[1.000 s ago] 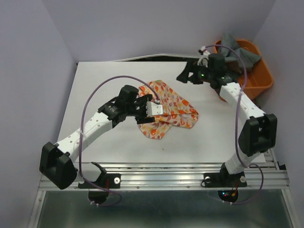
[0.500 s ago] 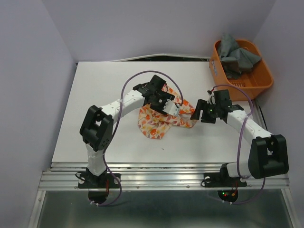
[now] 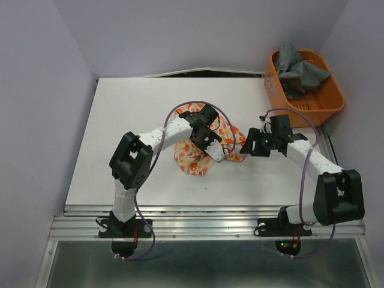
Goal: Fold and stack the skirts
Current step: Move the skirt to the center of the board, then flatten the skirt out
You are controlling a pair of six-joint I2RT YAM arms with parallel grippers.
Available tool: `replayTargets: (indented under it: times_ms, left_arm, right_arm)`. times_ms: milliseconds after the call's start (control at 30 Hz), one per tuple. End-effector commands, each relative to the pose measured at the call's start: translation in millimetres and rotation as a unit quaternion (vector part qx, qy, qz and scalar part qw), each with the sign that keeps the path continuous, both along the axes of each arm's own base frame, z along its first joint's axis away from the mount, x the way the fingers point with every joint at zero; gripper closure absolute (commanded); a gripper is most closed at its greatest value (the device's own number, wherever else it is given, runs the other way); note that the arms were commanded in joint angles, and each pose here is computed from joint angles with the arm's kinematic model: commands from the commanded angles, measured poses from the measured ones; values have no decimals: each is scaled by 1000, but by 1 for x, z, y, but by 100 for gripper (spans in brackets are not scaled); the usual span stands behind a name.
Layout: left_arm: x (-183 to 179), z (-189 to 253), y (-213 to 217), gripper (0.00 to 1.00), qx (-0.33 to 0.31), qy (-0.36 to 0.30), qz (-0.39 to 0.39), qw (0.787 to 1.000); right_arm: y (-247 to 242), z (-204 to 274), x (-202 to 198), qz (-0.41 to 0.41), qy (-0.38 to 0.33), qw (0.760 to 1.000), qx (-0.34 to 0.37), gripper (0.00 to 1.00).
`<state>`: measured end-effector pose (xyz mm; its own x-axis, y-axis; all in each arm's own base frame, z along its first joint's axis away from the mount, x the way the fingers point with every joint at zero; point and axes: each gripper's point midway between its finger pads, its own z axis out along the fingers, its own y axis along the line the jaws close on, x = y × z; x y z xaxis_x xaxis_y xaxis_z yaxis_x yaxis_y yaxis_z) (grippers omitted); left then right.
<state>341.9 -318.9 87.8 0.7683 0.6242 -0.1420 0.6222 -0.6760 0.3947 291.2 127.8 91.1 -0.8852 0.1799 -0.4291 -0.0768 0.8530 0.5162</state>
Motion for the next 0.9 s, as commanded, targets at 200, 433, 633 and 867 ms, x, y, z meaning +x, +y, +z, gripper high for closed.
replayTargets:
  times_ms: [200,433,633,867]
  left_arm:
    - [39,63,-30,100,-114,-40,42,992]
    - [51,188,-31,100,-310,17,139,940]
    - [81,228,1,100,-397,94,256,876]
    - [115,217,14,100,-425,181,340,819]
  right_arm:
    - [-14,11,9,95,-109,987,-72,32]
    - [-12,43,27,185,-221,951,-110,37]
    - [-1,59,41,275,-321,898,-126,37]
    - [14,60,60,289,-350,883,-114,37]
